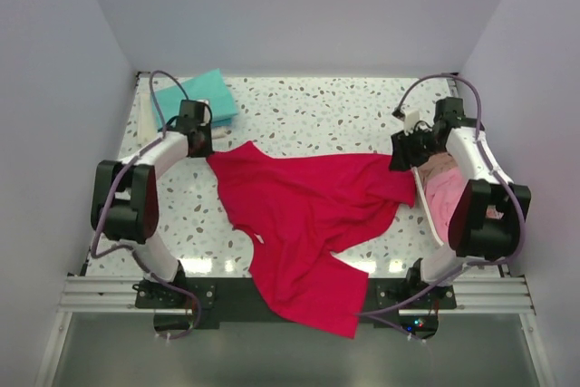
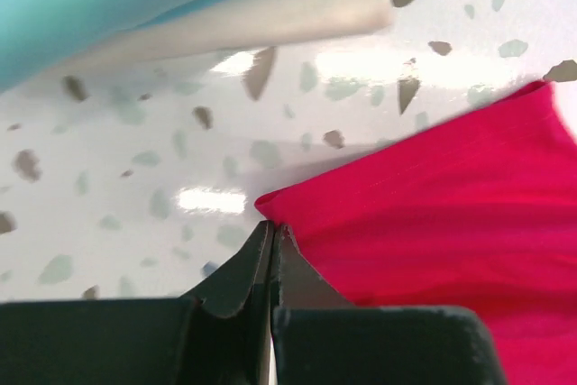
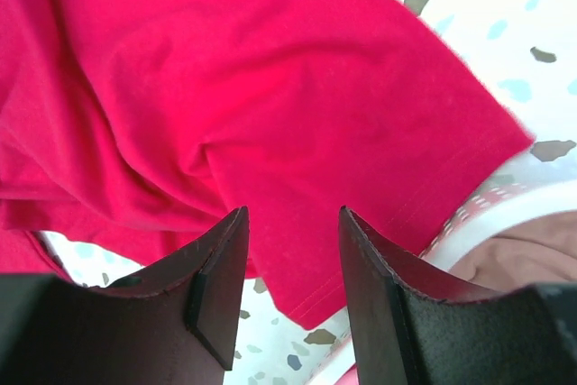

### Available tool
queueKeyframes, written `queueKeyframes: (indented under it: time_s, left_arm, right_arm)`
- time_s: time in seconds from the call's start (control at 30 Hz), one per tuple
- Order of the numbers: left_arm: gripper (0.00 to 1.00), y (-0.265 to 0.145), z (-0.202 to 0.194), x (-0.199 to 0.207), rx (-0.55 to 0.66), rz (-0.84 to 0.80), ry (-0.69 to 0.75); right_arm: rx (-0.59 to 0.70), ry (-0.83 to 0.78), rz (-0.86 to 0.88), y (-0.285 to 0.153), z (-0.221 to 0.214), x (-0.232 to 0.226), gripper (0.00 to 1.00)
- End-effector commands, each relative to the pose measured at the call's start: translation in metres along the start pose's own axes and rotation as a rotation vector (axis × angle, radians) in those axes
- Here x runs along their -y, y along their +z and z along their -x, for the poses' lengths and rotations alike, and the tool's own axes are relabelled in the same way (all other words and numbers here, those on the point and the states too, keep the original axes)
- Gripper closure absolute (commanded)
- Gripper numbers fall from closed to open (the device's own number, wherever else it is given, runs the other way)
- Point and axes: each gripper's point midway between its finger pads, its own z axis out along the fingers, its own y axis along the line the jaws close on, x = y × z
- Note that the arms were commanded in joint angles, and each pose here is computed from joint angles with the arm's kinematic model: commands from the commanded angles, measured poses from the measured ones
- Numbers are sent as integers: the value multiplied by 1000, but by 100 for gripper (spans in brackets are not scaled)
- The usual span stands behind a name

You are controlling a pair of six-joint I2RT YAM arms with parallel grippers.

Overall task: Fold and stack the t-shirts
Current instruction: Flatten the tshirt out

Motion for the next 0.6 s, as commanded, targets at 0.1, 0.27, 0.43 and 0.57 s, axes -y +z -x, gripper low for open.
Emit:
queueKeyframes:
  time_s: [0.1,0.27,0.43,0.57]
  left_arm:
    - [100,-32,-10,-49,47,69,-63]
    - [100,-40,-19,-76,61,96,-115]
    - [100,-42,-17,-72,80,66,-119]
    - [100,-42,-17,-72,82,62,-116]
  right_arm:
    - [-54,6,-42,25,3,39,52]
    - [-81,30,-37,48,16,61,52]
    - [-32,17,-60,63,59,74,49]
    - [-40,44,-51,84,79,82,45]
